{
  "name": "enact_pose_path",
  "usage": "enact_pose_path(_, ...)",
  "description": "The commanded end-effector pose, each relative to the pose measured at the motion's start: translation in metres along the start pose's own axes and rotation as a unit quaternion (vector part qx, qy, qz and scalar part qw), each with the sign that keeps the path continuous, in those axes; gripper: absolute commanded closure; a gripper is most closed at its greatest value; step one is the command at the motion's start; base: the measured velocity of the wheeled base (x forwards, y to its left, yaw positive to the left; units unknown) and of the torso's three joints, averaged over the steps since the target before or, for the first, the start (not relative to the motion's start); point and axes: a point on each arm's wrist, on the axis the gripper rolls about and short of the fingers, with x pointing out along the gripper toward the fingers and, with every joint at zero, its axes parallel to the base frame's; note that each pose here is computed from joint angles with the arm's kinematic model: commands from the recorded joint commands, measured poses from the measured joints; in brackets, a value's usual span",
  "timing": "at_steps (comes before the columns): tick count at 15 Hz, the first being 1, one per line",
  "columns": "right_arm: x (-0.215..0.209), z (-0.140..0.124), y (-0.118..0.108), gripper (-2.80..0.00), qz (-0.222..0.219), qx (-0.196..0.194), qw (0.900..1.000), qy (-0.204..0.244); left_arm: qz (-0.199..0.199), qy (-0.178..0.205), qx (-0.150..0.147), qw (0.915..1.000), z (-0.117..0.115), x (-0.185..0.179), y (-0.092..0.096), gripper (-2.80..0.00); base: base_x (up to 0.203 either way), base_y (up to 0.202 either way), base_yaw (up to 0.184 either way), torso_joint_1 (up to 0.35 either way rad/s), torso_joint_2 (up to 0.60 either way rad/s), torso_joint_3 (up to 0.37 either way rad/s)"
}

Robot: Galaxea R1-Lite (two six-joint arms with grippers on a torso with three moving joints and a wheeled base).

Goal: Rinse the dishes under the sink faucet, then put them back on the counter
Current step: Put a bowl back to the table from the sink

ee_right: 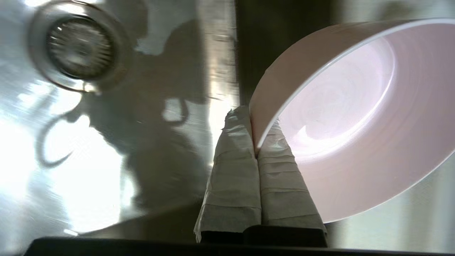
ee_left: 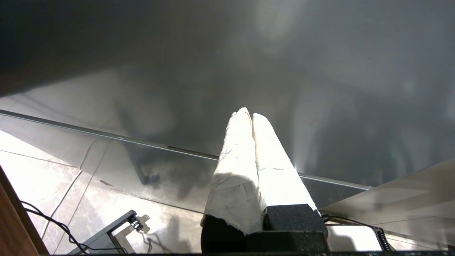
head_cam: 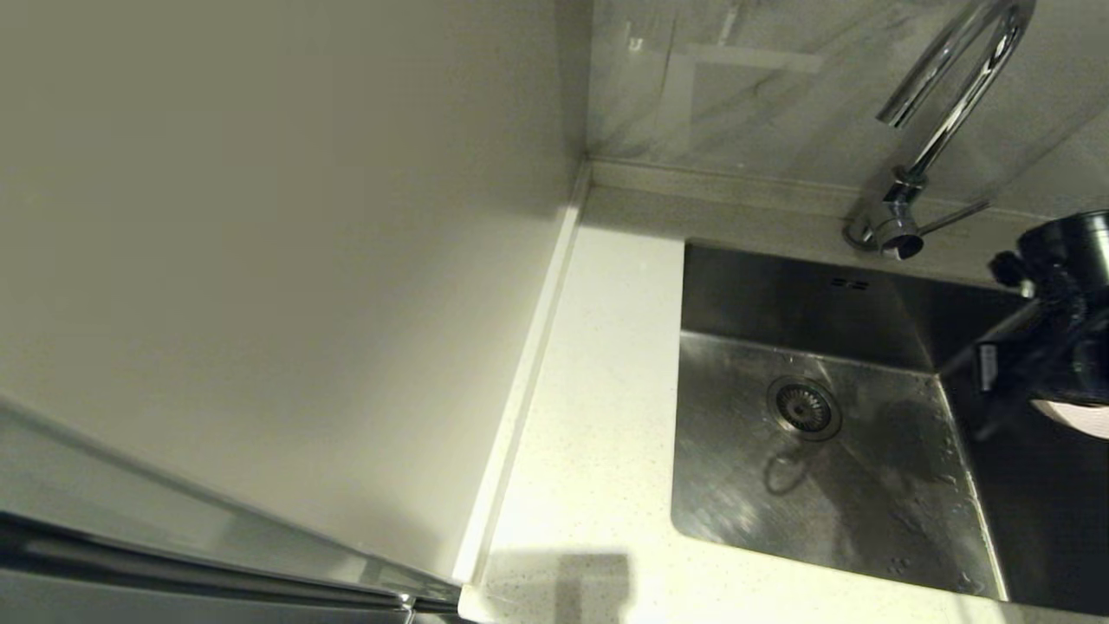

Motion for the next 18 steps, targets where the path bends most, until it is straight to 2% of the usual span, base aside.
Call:
enact_pose_path(1,-0.03,-0.008,-0.053,0.0,-0.02,0.004,0.999,-0.027,0.0,-0.002,0.0,1.0,0.0,0.0,0.0,0.0,0.0,0.0,0.0,0.0,0.0,0.0)
enact_pose_path(4,-0.018,-0.026,-0.096,0.0,-0.036,-0.006,0.999,0.01,0.0,-0.002,0.0,1.0,0.0,0.0,0.0,0.0,0.0,0.0,0.0,0.0,0.0,0.0)
enact_pose_path(7,0.009,-0.037,-0.12,0.0,-0.042,-0.002,0.998,0.056,0.0,-0.002,0.0,1.0,0.0,0.0,0.0,0.0,0.0,0.0,0.0,0.0,0.0,0.0)
enact_pose_path(13,0.039,-0.055,-0.129,0.0,-0.053,0.006,0.992,0.118,0.0,-0.002,0.0,1.0,0.0,0.0,0.0,0.0,0.0,0.0,0.0,0.0,0.0,0.0)
enact_pose_path(18,0.066,-0.061,-0.134,0.0,-0.066,0.015,0.989,0.129,0.0,-0.002,0.0,1.0,0.0,0.0,0.0,0.0,0.0,0.0,0.0,0.0,0.0,0.0)
